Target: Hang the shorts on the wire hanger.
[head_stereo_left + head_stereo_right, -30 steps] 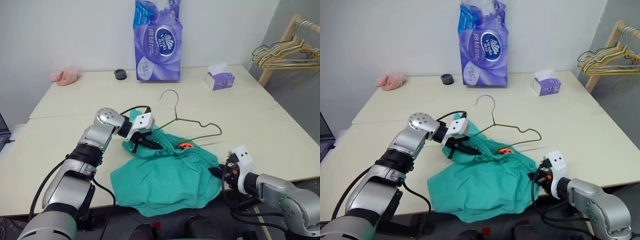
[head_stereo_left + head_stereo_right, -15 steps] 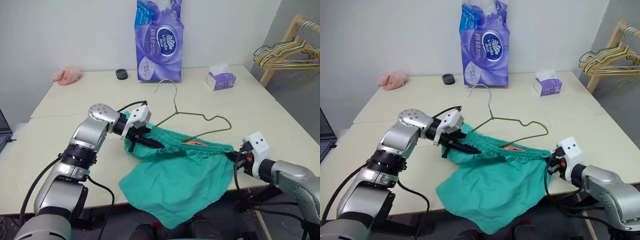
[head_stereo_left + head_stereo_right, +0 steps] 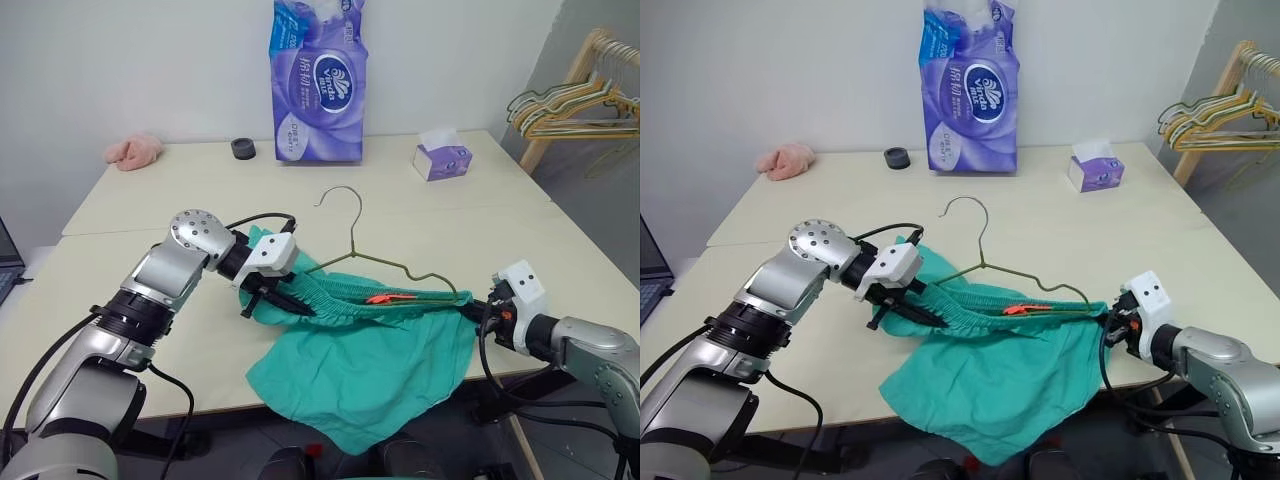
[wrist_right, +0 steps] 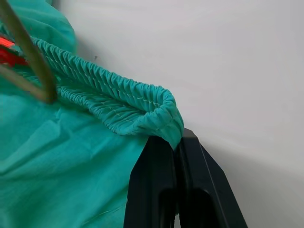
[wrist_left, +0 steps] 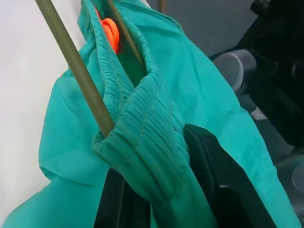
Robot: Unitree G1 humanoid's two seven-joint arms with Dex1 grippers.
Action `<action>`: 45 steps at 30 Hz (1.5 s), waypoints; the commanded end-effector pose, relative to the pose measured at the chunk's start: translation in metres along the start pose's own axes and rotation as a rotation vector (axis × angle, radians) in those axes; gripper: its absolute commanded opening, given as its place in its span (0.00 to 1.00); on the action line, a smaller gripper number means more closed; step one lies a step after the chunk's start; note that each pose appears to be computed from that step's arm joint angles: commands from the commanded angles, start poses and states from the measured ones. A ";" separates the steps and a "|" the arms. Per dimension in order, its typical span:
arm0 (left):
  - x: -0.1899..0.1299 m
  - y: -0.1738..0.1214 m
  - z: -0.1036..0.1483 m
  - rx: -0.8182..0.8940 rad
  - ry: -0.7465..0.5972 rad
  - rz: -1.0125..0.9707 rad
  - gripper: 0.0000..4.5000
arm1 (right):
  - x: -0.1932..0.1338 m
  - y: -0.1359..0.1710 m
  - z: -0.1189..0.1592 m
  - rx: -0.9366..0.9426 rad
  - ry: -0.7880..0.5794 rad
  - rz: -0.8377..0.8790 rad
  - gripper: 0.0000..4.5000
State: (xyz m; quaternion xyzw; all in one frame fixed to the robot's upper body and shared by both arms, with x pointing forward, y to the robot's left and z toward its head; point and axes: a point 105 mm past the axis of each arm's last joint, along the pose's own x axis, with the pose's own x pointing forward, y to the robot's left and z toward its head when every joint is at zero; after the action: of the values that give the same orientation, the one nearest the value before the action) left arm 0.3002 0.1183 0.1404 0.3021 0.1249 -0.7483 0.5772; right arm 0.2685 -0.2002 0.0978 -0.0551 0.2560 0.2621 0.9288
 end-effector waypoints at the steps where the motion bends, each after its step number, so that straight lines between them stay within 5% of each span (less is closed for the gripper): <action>1: -0.008 0.011 0.002 0.052 0.013 0.069 0.17 | -0.011 -0.011 0.012 -0.021 -0.034 -0.057 0.00; 10: -0.009 0.029 0.014 0.049 -0.083 0.165 0.17 | -0.012 0.003 0.007 -0.028 -0.016 -0.004 0.00; 17: -0.007 0.013 0.014 0.040 -0.076 0.070 0.17 | -0.012 0.001 0.008 -0.023 -0.018 -0.011 0.00; 45: -0.005 0.018 -0.018 0.149 0.098 0.095 0.17 | -0.015 0.012 0.013 -0.042 -0.021 0.051 0.00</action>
State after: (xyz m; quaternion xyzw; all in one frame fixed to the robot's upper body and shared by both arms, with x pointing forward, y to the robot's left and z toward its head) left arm 0.3163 0.1223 0.1231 0.3631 0.0927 -0.7267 0.5758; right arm 0.2566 -0.1901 0.1064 -0.0509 0.2574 0.2963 0.9183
